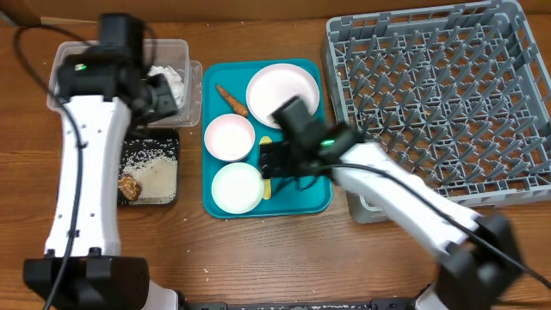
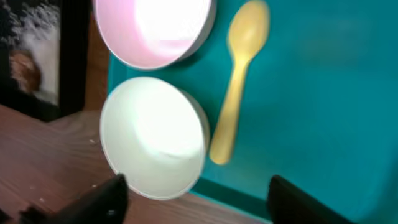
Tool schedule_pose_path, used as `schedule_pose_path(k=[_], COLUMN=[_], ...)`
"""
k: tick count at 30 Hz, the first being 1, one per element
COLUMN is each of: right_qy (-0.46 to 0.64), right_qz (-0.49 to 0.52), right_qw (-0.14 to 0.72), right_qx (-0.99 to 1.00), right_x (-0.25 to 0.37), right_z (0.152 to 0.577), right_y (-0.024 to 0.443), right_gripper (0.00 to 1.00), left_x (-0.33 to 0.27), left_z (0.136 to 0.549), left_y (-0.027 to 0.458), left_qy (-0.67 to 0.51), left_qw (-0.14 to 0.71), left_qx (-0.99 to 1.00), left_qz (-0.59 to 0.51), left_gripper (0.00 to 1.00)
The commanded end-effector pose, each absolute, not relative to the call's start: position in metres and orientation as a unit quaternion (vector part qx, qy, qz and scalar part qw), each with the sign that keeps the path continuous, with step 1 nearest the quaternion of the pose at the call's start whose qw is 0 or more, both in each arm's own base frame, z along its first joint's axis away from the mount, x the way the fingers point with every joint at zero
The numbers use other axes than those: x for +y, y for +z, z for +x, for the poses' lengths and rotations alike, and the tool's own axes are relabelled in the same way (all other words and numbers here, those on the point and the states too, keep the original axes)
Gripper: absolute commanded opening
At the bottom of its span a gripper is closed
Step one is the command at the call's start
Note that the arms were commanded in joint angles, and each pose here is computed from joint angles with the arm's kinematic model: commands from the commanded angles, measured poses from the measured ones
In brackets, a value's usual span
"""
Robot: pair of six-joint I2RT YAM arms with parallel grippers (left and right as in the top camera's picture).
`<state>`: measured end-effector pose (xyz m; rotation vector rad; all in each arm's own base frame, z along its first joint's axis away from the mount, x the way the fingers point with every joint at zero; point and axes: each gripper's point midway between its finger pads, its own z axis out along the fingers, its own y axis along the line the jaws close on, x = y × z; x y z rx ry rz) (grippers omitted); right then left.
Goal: Sort waste into correct bins and load items into the dishwasher
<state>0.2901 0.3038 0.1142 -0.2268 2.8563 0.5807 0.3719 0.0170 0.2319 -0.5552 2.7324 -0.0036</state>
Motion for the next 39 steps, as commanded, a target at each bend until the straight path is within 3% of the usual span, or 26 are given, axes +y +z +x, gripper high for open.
schedule_pose_path(k=[1, 7, 10, 12, 17, 21, 24, 25, 30, 34, 39], right_qy=[0.177, 0.188, 0.19, 0.186, 0.16, 0.113, 0.051, -0.007, -0.207, -0.324, -0.418], right_qz=[-0.05, -0.044, -0.039, -0.035, -0.014, 0.017, 0.066, 0.121, 0.23, 0.218, 0.167], right_qw=[0.061, 0.025, 0.036, 0.046, 0.101, 0.178, 0.28, 0.365, 0.546, 0.566, 0.522], right_qx=[0.981, 0.981, 0.98, 0.981, 0.982, 0.977, 0.956, 0.923, 0.778, 0.726, 0.725], right_x=[0.318, 0.33, 0.329, 0.325, 0.303, 0.26, 0.211, 0.173, 0.092, 0.074, 0.058], right_z=[0.28, 0.276, 0.283, 0.287, 0.306, 0.322, 0.337, 0.349, 0.368, 0.402, 0.469], right_y=[0.066, 0.035, 0.042, 0.049, 0.094, 0.163, 0.222, 0.258, 0.329, 0.333, 0.295], right_gripper=[0.62, 0.27, 0.16, 0.05, 0.04, 0.04, 0.04, 0.04, 0.04, 0.04, 0.04], left_x=[0.029, 0.036, 0.036, 0.036, 0.036, 0.035, 0.035, 0.035, 0.035, 0.035, 0.035], left_z=[0.372, 0.37, 0.369, 0.369, 0.369, 0.369, 0.369, 0.369, 0.369, 0.369, 0.369], left_y=[0.228, 0.226, 0.225, 0.225, 0.225, 0.225, 0.225, 0.225, 0.225, 0.225, 0.225], left_qy=[0.0, 0.011, 0.013, 0.013, 0.013, 0.012, 0.012, 0.012, 0.012, 0.012, 0.012], left_qw=[0.167, 0.163, 0.16, 0.16, 0.16, 0.16, 0.16, 0.16, 0.16, 0.16, 0.16], left_qx=[0.961, 0.96, 0.961, 0.961, 0.961, 0.961, 0.961, 0.961, 0.961, 0.961, 0.961], left_qz=[-0.221, -0.226, -0.226, -0.226, -0.226, -0.225, -0.225, -0.225, -0.225, -0.225, -0.225], left_gripper=[0.6, 0.75, 1.0, 1.0, 1.0, 1.0, 1.0, 1.0, 1.0, 1.0, 1.0])
